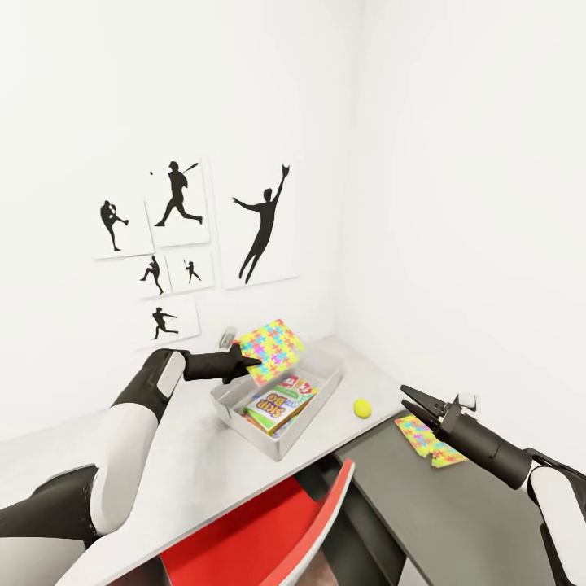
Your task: Put all the toys in the child's room - the three board games (two on the bed and one on the table), the two jigsaw puzzles on the table, and the tennis ball on the table - inside the toy box on the table in the child's room.
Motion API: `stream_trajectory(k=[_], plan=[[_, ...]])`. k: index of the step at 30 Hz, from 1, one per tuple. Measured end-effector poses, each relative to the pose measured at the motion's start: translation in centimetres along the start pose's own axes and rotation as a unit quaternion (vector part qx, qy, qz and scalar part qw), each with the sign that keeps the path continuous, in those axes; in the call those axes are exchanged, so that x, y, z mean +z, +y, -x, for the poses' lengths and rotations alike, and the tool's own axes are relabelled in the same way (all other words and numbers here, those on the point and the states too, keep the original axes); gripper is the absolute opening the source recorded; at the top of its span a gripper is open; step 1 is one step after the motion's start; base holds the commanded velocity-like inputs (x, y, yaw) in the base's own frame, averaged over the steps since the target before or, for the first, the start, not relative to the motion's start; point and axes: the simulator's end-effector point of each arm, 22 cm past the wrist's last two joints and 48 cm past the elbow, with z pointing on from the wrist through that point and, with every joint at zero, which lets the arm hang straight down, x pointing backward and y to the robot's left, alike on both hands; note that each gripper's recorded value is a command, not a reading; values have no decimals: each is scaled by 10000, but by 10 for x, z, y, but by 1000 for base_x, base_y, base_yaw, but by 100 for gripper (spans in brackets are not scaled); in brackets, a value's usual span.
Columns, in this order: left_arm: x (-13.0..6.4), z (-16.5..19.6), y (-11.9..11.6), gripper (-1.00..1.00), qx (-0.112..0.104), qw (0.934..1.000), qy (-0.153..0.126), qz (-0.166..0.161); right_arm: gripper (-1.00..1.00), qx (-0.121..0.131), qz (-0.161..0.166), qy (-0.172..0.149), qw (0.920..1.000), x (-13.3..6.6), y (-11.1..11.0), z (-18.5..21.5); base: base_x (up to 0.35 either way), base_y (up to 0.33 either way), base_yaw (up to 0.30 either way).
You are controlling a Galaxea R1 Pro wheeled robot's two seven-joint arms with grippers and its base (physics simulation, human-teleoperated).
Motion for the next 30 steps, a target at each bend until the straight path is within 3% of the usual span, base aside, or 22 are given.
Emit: stream_trajectory(k=[18, 23, 30], plan=[[1, 4, 0, -100, 74, 9999, -95, -1, 100, 8, 1, 11, 10000, 0, 0, -1, 1, -78, 0], [-3, 10, -1, -100, -70, 9996, -239, -109, 100, 6, 2, 10, 10000, 0, 0, -1, 93, 19, 0], [-5, 12, -1, -100, -114, 9994, -289, -136, 100, 6, 0, 10, 10000, 0, 0, -1, 182, 148, 0]])
